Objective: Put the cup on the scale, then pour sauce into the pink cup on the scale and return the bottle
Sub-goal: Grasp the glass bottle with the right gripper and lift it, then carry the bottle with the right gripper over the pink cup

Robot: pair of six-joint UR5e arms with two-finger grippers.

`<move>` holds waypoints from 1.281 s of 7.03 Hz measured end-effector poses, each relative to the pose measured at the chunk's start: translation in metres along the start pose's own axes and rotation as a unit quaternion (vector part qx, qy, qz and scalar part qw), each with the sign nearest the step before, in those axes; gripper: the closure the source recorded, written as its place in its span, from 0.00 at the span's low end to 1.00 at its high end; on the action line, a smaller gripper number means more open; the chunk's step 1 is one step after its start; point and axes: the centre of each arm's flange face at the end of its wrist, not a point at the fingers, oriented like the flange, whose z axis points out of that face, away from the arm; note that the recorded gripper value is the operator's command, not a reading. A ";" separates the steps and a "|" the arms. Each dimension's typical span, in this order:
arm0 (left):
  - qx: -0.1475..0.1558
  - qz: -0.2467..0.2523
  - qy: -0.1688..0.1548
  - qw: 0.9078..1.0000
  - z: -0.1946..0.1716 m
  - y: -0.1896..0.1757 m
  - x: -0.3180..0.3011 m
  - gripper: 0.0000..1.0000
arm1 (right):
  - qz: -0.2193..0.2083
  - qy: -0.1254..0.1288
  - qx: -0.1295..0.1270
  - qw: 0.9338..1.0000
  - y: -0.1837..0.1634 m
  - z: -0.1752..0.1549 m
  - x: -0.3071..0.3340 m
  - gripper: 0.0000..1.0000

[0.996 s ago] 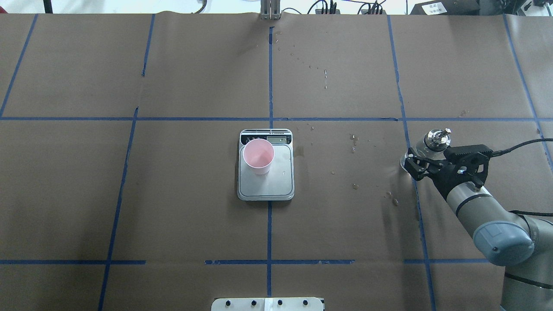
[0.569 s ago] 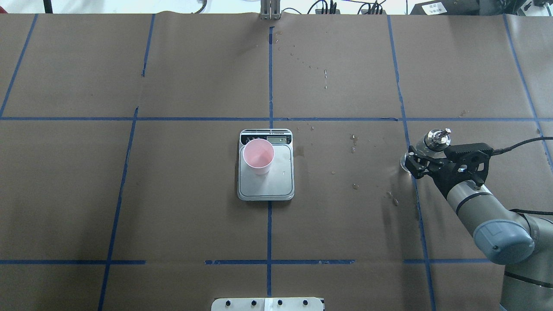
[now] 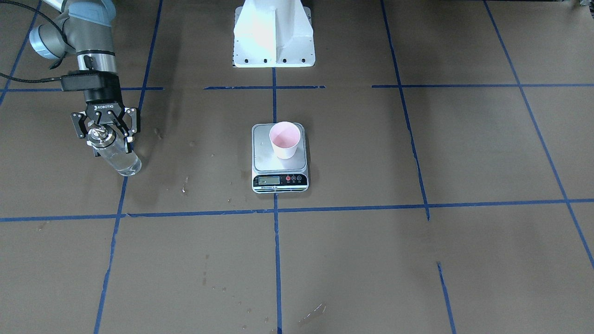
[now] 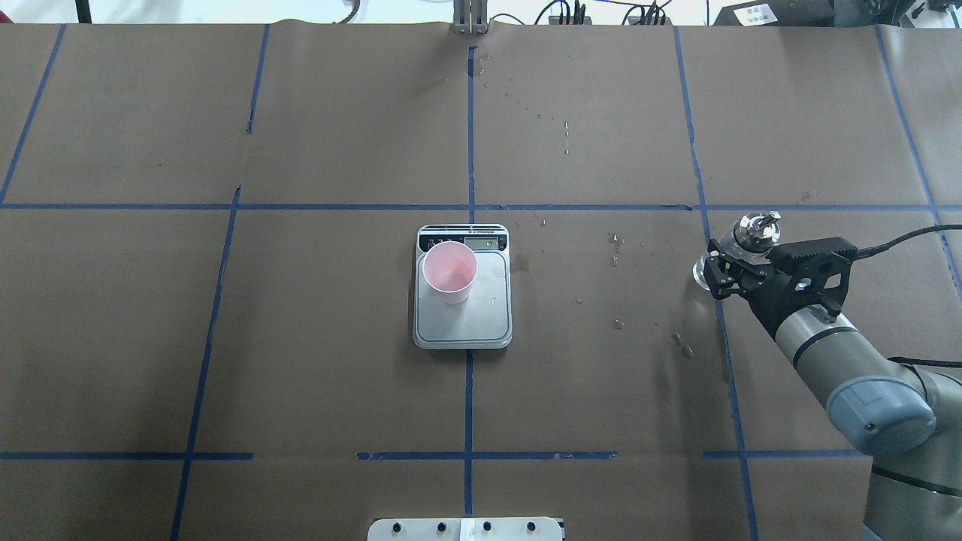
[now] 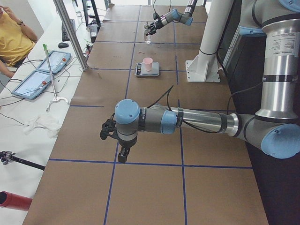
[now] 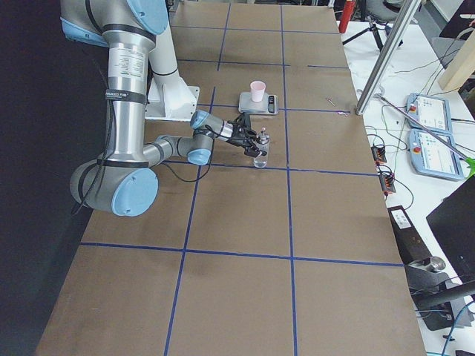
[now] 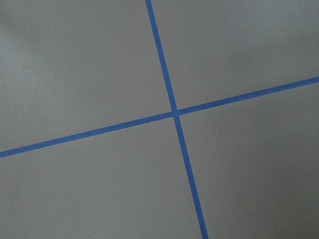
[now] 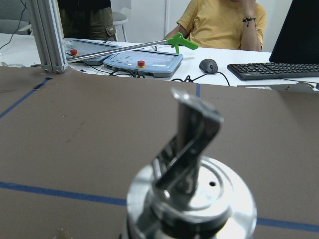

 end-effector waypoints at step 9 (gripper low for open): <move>-0.018 -0.016 0.000 1.000 0.014 0.028 -0.008 0.00 | -0.200 0.023 -0.023 0.979 -0.110 0.012 -0.038 1.00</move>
